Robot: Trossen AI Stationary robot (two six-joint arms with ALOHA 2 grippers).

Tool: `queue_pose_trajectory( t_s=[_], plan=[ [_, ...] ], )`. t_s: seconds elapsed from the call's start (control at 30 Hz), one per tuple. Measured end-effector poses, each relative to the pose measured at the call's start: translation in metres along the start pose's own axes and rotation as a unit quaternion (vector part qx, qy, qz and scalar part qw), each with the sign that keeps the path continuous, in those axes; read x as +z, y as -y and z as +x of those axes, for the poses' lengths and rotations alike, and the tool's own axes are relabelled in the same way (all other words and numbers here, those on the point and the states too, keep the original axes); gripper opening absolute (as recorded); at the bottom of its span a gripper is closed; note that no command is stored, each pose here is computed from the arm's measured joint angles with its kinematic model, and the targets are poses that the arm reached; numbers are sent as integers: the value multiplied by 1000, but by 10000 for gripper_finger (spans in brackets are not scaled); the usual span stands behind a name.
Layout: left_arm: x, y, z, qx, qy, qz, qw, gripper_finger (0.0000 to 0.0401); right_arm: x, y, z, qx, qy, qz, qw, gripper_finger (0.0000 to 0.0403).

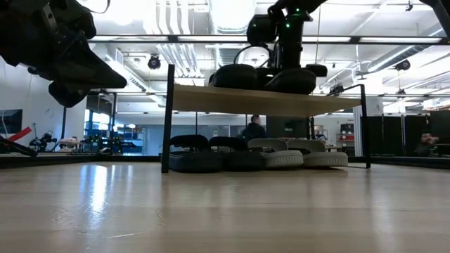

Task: Pick and place slides into the shelf
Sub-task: Adjust the slides under and on the shelf

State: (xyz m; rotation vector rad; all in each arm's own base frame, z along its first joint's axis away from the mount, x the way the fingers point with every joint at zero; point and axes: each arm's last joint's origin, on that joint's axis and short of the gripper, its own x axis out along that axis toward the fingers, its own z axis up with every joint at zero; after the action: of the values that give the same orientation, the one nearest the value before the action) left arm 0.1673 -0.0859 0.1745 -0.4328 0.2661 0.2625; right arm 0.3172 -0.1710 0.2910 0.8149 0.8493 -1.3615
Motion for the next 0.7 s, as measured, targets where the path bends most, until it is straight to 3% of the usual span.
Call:
queue_pose_trajectory(
  t_s=[0.17, 0.3, 0.37, 0.43, 0.53, 0.7],
  plan=[
    [-1, 0, 0, 1, -1, 1, 1000, 0, 4, 6, -10, -31, 44, 6, 999, 9],
    [0, 0, 0, 0, -1, 0, 1000, 0, 9, 12, -41, -35, 107, 9, 994, 9],
    [0, 0, 0, -1, 1, -2, 1000, 0, 9, 9, -61, 5, 123, -9, 992, 9],
    [0, 0, 0, -1, 1, -2, 1000, 0, 7, 0, -80, 84, 114, -49, 989, 9],
    [0, 0, 1, -1, 1, -2, 1000, 0, -7, -21, -105, 211, 88, -107, 968, 9],
    [0, 0, 1, 0, 1, -2, 1000, 0, -44, -55, -126, 269, 65, -123, 953, 9]
  ],
)
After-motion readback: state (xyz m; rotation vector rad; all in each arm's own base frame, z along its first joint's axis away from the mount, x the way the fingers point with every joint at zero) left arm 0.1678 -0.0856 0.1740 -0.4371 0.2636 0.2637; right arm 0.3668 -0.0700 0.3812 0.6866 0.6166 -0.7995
